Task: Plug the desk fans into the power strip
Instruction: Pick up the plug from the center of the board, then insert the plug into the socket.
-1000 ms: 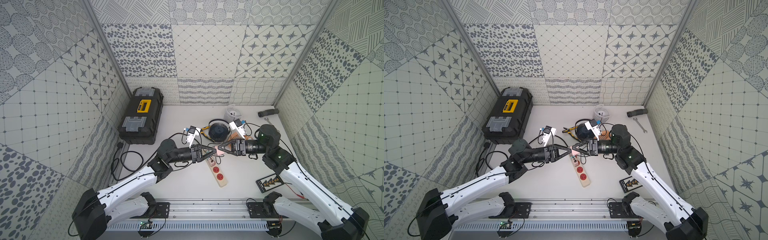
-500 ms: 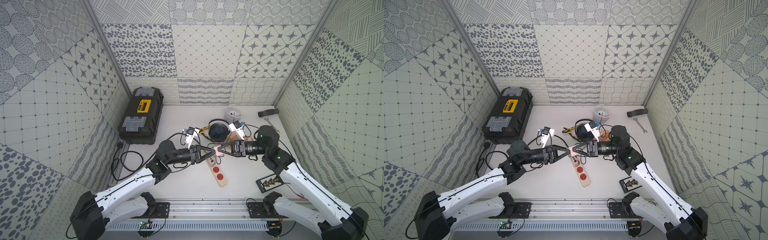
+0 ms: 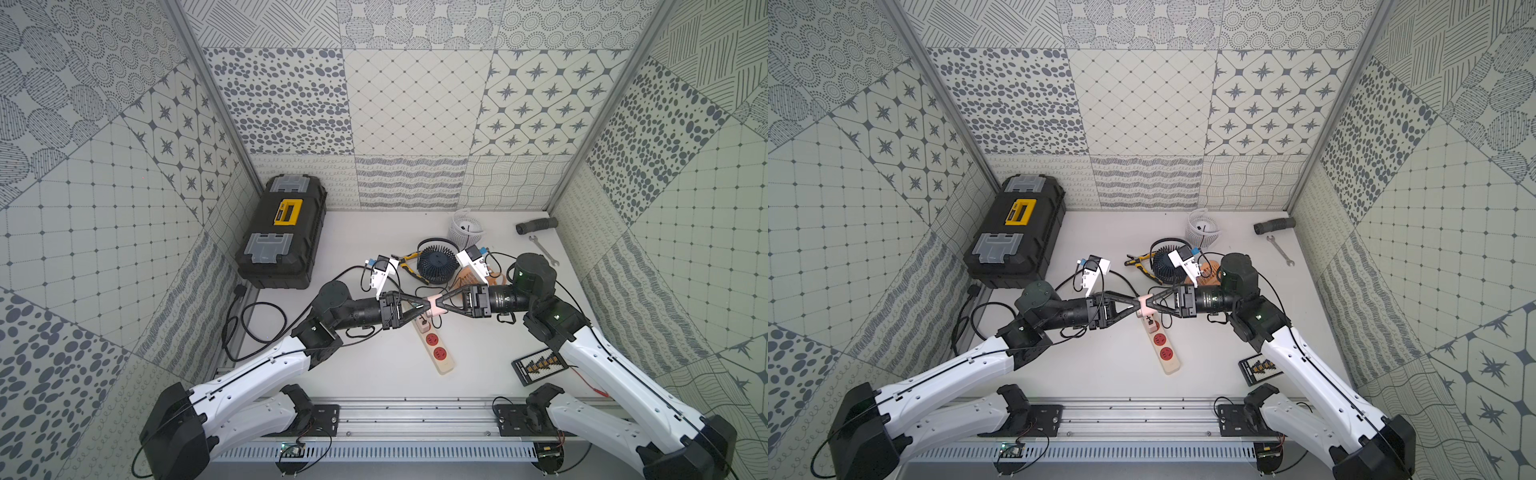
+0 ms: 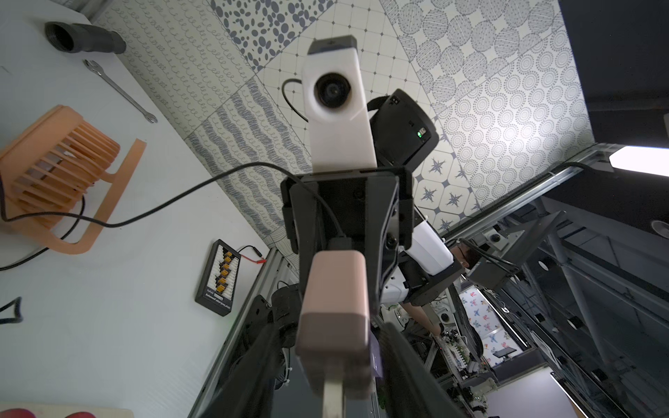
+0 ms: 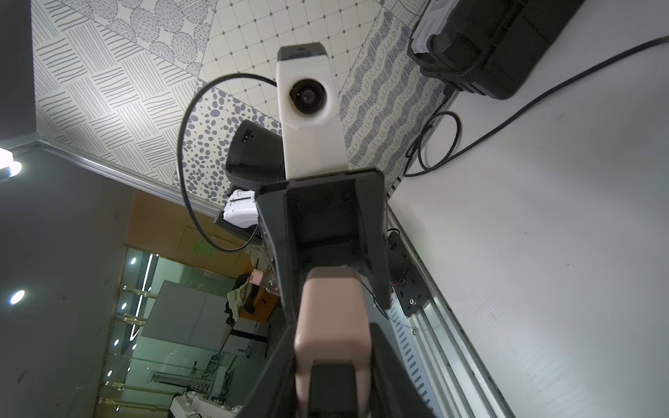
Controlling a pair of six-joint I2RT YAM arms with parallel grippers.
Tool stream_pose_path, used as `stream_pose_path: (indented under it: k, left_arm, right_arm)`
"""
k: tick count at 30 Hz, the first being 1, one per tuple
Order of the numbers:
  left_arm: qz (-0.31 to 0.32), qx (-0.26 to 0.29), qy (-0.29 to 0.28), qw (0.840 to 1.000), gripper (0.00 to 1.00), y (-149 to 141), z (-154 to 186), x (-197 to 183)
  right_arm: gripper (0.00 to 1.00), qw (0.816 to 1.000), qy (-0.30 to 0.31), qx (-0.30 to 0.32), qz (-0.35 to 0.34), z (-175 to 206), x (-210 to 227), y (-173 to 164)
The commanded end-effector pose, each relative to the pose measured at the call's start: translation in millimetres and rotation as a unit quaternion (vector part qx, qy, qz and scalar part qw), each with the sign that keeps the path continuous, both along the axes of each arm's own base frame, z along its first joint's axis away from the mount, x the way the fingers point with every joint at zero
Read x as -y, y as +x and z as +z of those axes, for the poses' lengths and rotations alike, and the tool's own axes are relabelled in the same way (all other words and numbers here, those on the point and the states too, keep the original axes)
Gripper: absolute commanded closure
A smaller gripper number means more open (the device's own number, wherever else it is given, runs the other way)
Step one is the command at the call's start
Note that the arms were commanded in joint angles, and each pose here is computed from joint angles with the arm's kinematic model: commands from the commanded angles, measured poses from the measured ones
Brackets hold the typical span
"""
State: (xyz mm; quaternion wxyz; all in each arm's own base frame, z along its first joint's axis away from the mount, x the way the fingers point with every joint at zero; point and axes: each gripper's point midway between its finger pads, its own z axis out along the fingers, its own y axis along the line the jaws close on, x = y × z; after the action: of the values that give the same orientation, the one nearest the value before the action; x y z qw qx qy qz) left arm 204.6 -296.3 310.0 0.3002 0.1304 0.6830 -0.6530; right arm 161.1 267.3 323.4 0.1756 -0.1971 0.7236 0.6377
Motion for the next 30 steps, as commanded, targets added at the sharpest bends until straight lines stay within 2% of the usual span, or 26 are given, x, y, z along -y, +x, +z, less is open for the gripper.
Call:
stream_pose_path:
  k: [1,5,8,12,14,17,24,30]
  left_arm:
    - [0.078,-0.024,0.116,0.99,0.39,21.9,-64.2,-14.0]
    - [0.107,-0.076,0.198,0.971,0.38,24.3,-123.5,-28.0]
    - [0.118,-0.115,0.23,0.959,0.39,23.2,-159.9,-32.4]
    - [0.118,-0.138,0.25,0.951,0.44,19.2,-189.5,-25.8]
    - [0.11,-0.147,0.262,0.948,0.47,16.0,-203.3,-18.9]
    - [0.102,-0.16,0.267,0.945,0.52,13.1,-220.6,-9.0]
    - [0.104,-0.191,0.267,0.939,0.6,15.4,-251.0,-0.2]
    - [0.108,-0.196,0.265,0.938,0.62,19.4,-260.5,2.8]
  right_arm:
    - [0.91,0.997,-0.063,0.009,-0.046,-32.7,11.2,3.2]
    - [0.92,0.97,-0.216,0.026,-0.105,-98.0,35.6,9.9]
    - [0.92,0.927,-0.347,0.066,-0.123,-143.0,49.4,6.6]
    - [0.92,0.88,-0.442,0.117,-0.127,-173.3,48.6,4.8]
    - [0.92,0.865,-0.464,0.134,-0.134,-178.5,43.6,8.1]
    - [0.92,0.853,-0.481,0.148,-0.139,-184.6,34.0,12.3]
    - [0.92,0.846,-0.491,0.13,-0.163,-199.3,23.7,23.7]
    - [0.92,0.849,-0.481,0.132,-0.175,-198.9,13.4,32.3]
